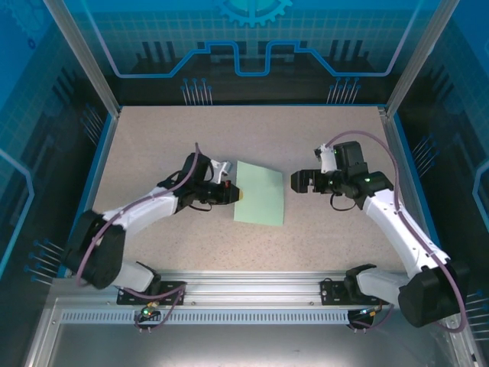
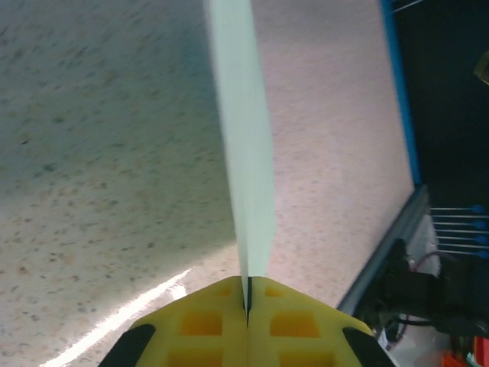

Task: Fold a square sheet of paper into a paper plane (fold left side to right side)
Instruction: Place a square sheet of paper at the center of the table.

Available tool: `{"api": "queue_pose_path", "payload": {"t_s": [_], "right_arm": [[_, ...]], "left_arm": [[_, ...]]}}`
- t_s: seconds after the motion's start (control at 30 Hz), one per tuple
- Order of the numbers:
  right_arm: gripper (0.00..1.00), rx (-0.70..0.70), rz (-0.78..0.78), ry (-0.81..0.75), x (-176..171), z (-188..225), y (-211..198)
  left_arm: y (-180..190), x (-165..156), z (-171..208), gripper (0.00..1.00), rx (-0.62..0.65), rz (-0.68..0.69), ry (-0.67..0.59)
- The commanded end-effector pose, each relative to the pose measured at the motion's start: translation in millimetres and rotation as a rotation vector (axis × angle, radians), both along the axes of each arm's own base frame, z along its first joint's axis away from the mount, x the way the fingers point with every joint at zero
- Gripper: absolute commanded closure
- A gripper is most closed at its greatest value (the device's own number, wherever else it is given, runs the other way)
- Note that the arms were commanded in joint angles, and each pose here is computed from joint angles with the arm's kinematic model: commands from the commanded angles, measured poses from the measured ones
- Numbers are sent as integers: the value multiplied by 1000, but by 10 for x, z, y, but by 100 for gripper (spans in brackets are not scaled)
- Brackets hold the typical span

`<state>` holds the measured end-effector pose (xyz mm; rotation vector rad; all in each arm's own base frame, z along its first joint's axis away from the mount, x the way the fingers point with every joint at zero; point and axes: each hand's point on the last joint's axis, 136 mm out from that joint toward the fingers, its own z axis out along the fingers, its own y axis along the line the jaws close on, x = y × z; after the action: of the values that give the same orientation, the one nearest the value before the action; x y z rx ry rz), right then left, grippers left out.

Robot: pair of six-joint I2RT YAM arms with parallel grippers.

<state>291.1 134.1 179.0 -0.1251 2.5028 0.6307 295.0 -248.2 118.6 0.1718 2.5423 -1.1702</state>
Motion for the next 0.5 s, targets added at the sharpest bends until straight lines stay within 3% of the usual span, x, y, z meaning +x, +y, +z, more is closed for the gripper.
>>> {"api": "queue_pose_path", "payload": {"t_s": [0.0,0.17,0.37,0.47], "right_arm": [[2,82,-38,70,32,-214,81],[19,177,-26,179,32,-590,346],[47,173,-2,254,186,-913,608],[57,174,19,265,292,-986,750]], "left_arm": [[31,104,-140,100,93,6,57],[69,221,-227,100,154,7,93],[54,258,-223,100,161,12,118],[56,249,-240,98,165,12,127]]}}
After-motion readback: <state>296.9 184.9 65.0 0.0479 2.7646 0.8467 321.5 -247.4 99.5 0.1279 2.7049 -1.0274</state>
